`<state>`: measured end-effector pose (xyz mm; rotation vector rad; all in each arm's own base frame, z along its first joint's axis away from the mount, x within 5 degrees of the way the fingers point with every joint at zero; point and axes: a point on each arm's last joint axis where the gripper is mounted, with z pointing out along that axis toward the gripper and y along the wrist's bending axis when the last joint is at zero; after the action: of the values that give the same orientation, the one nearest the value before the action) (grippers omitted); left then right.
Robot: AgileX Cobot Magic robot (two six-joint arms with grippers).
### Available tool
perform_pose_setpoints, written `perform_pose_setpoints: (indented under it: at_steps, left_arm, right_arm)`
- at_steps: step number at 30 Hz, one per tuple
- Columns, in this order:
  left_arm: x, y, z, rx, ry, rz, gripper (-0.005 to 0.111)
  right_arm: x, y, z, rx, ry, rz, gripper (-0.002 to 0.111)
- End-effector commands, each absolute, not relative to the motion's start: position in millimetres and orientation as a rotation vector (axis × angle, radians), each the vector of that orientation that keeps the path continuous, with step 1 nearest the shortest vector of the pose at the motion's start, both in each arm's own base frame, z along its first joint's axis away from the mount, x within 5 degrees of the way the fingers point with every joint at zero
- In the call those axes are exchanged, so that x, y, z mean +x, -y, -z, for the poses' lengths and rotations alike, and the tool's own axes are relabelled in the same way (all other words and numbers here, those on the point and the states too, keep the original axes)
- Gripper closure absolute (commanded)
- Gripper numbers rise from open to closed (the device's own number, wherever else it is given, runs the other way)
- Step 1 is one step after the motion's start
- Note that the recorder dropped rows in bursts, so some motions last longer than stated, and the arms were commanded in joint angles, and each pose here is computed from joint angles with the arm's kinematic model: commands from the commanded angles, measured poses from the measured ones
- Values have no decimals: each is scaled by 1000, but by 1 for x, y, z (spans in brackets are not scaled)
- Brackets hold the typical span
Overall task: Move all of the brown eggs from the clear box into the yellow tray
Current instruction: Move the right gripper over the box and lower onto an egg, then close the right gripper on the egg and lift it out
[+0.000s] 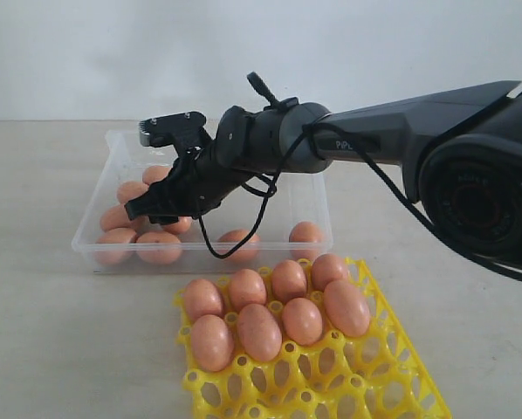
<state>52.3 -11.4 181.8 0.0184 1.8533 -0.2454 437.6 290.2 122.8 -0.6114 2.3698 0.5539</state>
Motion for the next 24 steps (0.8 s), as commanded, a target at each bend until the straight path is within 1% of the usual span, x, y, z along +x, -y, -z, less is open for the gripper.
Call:
perform_pose_setpoints:
  at_steps: [1, 10, 18, 24]
  left_arm:
    - [53, 11, -181, 26, -1854, 239, 103]
    - [53, 11, -181, 26, -1854, 239, 103]
    - [53, 11, -181, 26, -1854, 239, 103]
    - [53, 11, -181, 26, -1854, 239, 103]
  right_arm:
    - [440, -290, -127, -611, -2342, -543, 108]
    - [440, -290, -153, -519, -2303, -580, 108]
    - [441, -287, -154, -516, -2305, -539, 109]
    - [440, -283, -172, -458, -2195, -507, 109]
